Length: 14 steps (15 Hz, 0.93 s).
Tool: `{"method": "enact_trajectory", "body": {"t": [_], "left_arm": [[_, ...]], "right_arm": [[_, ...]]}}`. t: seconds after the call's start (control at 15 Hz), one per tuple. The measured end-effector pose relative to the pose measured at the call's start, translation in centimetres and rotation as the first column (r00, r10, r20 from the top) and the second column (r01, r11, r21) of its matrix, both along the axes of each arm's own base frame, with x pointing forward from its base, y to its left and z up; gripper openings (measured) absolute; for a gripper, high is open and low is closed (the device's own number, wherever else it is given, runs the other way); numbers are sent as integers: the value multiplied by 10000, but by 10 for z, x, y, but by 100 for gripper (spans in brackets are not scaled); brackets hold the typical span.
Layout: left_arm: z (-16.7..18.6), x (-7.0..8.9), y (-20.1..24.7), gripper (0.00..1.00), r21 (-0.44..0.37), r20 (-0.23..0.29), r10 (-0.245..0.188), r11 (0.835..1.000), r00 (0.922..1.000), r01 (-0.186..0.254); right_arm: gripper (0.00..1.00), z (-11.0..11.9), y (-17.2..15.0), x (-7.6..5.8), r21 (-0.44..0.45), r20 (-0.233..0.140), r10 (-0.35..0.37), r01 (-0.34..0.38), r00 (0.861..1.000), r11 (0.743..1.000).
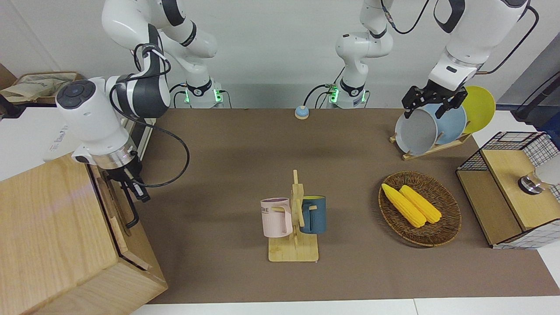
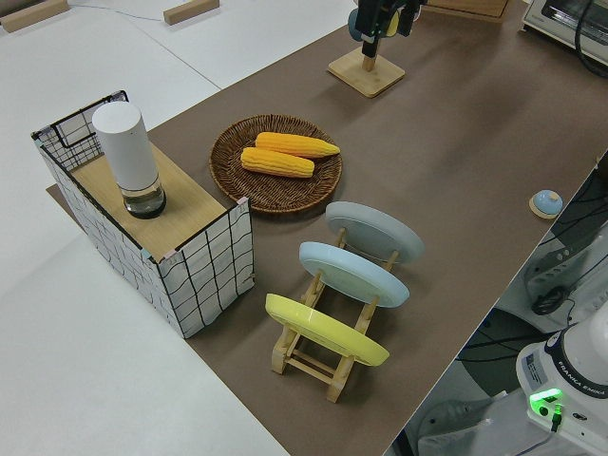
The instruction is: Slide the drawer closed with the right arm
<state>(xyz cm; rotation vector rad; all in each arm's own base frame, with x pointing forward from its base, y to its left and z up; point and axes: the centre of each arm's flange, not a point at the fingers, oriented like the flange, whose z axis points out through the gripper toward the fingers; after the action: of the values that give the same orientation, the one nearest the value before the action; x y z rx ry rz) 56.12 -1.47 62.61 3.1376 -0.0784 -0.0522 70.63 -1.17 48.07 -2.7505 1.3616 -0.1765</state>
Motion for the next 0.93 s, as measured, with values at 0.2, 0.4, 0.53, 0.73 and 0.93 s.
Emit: {"method": "enact_trajectory", "body": {"t": [0.2, 0.4, 0.53, 0.73, 0.93], "left_arm": [[0, 0, 0, 100, 0, 0, 0, 10000, 10000, 0], [0, 0, 0, 100, 0, 0, 0, 10000, 10000, 0], [0, 0, 0, 100, 0, 0, 0, 10000, 10000, 0], [0, 0, 0, 100, 0, 0, 0, 10000, 10000, 0], [0, 0, 0, 100, 0, 0, 0, 10000, 10000, 0]], "right_arm": [[1, 8, 57, -6, -262, -225, 955, -960, 9952, 9950], [1, 33, 107, -26, -458, -398, 1893, -1910, 9811, 9805], [1, 55, 125, -45, -687, -404, 2899, -2921, 9562, 9539], [1, 86, 133, -81, -1004, -869, 4757, -4828, 8753, 8700], [1, 117, 113, -106, -775, -1078, 6178, -6261, 7789, 7758]]}}
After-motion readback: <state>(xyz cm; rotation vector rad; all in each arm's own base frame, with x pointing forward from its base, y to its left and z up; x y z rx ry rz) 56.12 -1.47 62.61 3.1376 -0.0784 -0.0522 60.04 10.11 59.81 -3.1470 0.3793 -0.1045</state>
